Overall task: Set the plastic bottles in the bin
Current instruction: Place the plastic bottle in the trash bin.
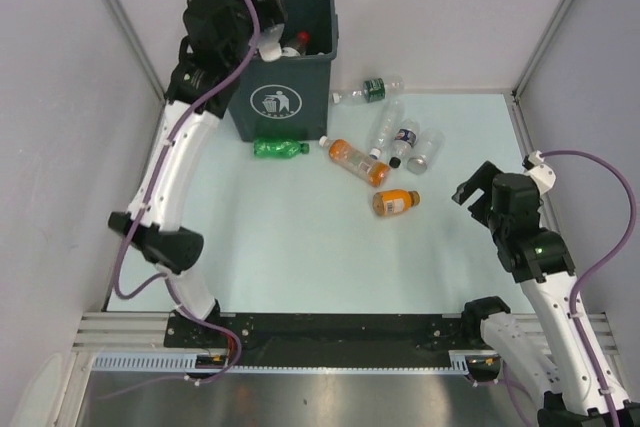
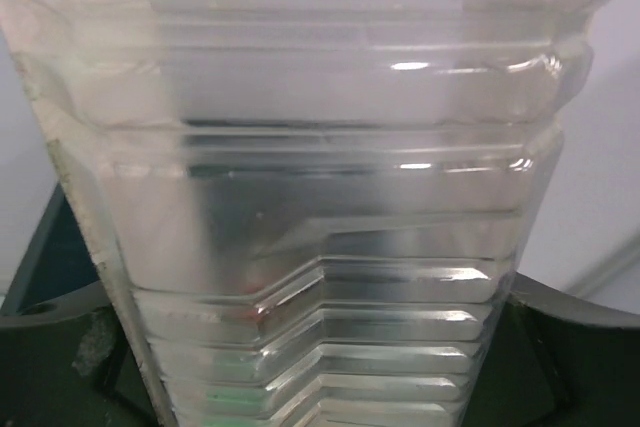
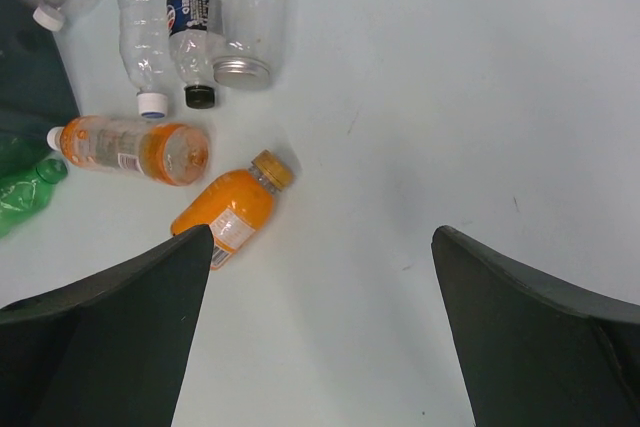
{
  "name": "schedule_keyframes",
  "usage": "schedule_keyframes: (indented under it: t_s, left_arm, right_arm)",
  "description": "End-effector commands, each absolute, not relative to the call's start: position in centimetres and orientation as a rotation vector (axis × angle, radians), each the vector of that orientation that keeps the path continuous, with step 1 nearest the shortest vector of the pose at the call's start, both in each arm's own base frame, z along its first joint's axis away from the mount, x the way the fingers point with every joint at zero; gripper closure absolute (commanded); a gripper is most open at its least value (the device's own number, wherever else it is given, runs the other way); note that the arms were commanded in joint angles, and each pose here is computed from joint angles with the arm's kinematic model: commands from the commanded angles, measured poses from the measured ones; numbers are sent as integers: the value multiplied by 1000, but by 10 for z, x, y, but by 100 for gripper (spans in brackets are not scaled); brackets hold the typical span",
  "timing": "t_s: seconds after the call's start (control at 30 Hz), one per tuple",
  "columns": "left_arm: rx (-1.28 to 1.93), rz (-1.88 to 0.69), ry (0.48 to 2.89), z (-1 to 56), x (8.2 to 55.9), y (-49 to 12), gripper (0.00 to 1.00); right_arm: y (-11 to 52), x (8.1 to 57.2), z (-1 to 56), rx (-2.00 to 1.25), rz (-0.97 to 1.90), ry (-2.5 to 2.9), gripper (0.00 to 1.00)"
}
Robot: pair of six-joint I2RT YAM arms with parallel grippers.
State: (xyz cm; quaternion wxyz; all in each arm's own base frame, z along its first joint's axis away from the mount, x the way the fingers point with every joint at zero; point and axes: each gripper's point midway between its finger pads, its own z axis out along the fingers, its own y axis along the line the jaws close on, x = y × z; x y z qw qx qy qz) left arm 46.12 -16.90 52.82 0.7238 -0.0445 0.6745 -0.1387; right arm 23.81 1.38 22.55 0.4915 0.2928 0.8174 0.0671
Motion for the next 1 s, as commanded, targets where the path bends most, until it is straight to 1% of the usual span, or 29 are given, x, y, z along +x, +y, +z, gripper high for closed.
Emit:
schedule_keyframes:
  t_s: [0.0, 0.03, 0.1, 0.13, 0.2, 0.33, 0.4, 0.43, 0.47, 0.67, 0.97]
  left_arm:
    - [-166, -319, 1264, 572, 509, -142, 36]
    - [-173, -325, 1252, 569, 518, -140, 36]
    - [-197, -332, 1171, 580, 530, -129, 35]
    - [-205, -315, 1186, 565, 547, -125, 35]
    - [-213, -323, 1114, 572, 556, -121, 34]
    - [-217, -320, 1081, 553, 588, -112, 31]
    - [-215, -326, 1070, 549, 596, -109, 21]
    - [-222, -322, 1064, 550, 599, -104, 13]
    - [-235, -325, 1076, 542, 606, -103, 1]
    - [-238, -308, 1079, 545, 603, -96, 0]
    - [-223, -299, 1115, 567, 563, -89, 0]
  right_arm:
    - [10, 249, 227, 742, 152, 1940, 4]
    - [10, 250, 226, 739, 150, 1937, 4]
    - [10, 253, 223, 734, 138, 1943, 4]
    - [10, 255, 223, 732, 136, 1941, 4]
    - [12, 260, 220, 723, 136, 1954, 4]
    - [15, 270, 214, 711, 131, 1972, 4]
    - [16, 273, 212, 705, 131, 1984, 4]
    - [17, 275, 210, 705, 129, 1990, 4]
    - [17, 275, 208, 704, 125, 1996, 4]
    - [19, 276, 205, 700, 131, 2013, 4]
    - [24, 272, 207, 698, 170, 2017, 4]
